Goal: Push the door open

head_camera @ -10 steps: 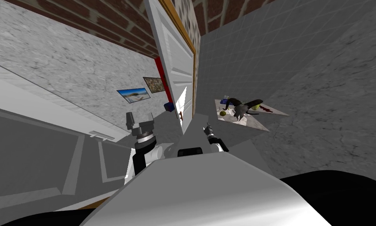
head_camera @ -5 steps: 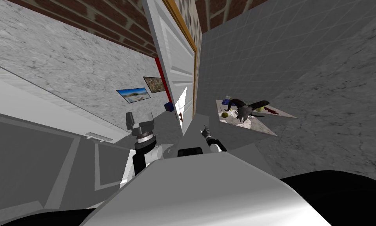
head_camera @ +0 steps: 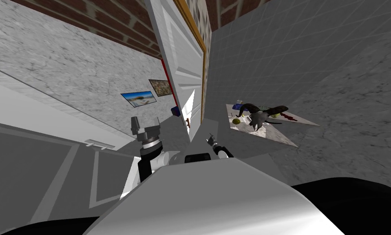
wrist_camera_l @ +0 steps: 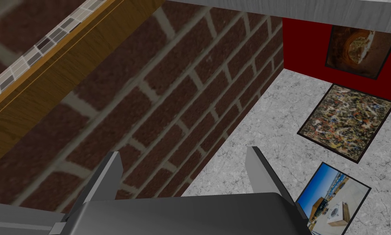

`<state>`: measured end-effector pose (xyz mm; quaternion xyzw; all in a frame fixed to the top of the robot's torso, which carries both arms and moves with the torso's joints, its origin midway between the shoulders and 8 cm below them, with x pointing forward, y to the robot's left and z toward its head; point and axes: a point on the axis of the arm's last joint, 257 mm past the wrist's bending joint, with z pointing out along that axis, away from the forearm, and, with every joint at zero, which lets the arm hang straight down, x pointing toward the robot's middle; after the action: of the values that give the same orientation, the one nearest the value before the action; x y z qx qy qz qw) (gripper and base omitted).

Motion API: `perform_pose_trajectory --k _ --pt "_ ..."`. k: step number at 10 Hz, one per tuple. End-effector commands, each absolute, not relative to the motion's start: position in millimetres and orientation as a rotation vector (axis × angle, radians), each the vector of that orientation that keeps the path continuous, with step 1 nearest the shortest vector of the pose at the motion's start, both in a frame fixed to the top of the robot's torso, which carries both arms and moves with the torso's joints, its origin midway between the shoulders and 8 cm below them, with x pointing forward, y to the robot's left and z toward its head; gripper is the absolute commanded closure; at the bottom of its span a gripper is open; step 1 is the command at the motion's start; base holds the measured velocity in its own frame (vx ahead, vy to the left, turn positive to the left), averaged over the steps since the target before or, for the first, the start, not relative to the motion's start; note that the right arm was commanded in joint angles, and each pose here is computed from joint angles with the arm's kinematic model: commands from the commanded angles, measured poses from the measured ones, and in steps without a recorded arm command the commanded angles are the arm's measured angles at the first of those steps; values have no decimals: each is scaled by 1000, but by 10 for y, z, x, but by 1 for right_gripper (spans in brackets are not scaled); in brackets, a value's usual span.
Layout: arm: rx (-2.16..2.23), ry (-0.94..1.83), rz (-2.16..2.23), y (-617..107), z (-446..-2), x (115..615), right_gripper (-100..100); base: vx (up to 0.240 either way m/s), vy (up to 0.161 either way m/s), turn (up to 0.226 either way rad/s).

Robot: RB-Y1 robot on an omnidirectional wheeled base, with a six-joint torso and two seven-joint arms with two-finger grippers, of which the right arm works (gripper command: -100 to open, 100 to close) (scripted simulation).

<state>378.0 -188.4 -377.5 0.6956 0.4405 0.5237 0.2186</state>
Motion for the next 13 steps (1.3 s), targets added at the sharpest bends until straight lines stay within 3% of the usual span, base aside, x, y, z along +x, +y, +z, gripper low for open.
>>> perform_pose_trajectory --k 1,13 --pt "1945 1238 1458 -1820 -3811 3750 -100 51 -7 13" --pt "2213 1433 1613 -975 -4388 3230 -100 68 -20 24"
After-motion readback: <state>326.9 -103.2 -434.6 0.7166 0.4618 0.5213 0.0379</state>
